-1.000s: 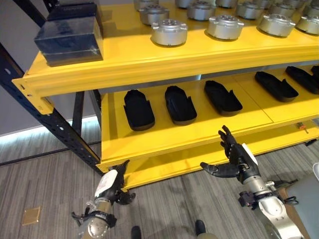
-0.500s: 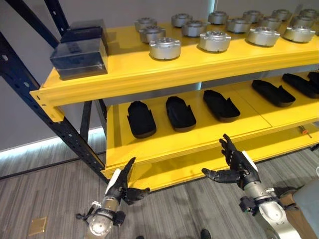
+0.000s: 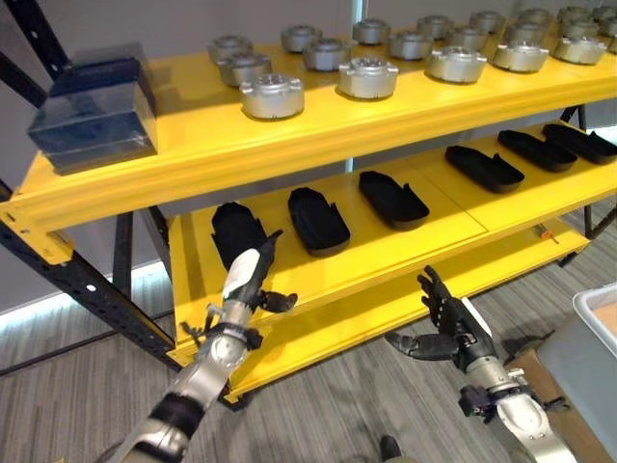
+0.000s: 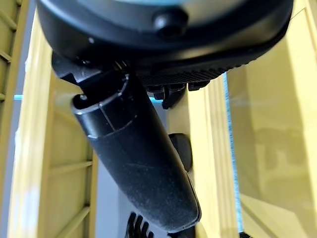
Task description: Move parts from the plastic box to the shelf.
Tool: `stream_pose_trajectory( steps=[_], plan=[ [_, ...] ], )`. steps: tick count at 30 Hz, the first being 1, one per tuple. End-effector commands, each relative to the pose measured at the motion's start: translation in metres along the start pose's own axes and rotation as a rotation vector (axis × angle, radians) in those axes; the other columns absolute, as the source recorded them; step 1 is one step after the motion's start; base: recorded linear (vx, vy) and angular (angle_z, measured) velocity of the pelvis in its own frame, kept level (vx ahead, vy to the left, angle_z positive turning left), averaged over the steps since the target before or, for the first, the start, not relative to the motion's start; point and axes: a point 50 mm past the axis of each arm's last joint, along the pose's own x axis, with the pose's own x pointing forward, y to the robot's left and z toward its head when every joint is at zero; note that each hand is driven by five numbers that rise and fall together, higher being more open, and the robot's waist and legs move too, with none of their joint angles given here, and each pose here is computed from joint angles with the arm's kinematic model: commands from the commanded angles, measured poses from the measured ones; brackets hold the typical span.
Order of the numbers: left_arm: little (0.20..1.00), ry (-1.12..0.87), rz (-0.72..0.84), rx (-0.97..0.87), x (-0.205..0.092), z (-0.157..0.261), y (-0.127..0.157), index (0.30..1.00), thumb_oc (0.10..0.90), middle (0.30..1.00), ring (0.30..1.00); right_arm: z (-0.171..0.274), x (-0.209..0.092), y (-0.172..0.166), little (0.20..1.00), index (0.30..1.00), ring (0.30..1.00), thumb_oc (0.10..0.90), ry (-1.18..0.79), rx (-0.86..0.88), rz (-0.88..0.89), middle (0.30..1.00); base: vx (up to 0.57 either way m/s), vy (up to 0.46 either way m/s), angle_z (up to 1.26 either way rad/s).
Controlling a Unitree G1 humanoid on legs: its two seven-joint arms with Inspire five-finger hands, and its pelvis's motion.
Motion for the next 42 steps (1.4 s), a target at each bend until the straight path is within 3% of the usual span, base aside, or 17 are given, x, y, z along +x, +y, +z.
stream_pose_trajectory(
  steps=[1, 15, 42],
  plan=[
    [1.0, -0.068, 0.288, 0.043, 0.022, 0.014, 0.06, 1.0, 0.9, 1.0, 1.0, 0.061, 0.018, -0.002, 1.0, 1.0, 1.0, 0.9, -0.326, 0.004, 0.017, 1.0, -0.07, 0.021, -0.23],
    [1.0, 0.013, 0.509, 0.162, 0.047, 0.008, 0.13, 1.0, 0.9, 1.0, 1.0, 0.072, 0.02, 0.006, 1.0, 1.0, 1.0, 0.9, -0.391, 0.0, 0.057, 1.0, -0.02, 0.002, -0.06],
    [1.0, -0.056, 0.708, 0.203, 0.043, 0.022, 0.18, 1.0, 0.9, 1.0, 1.0, 0.073, 0.016, 0.007, 1.0, 1.0, 1.0, 0.9, -0.399, -0.007, 0.087, 1.0, 0.0, 0.0, 0.0]
  ],
)
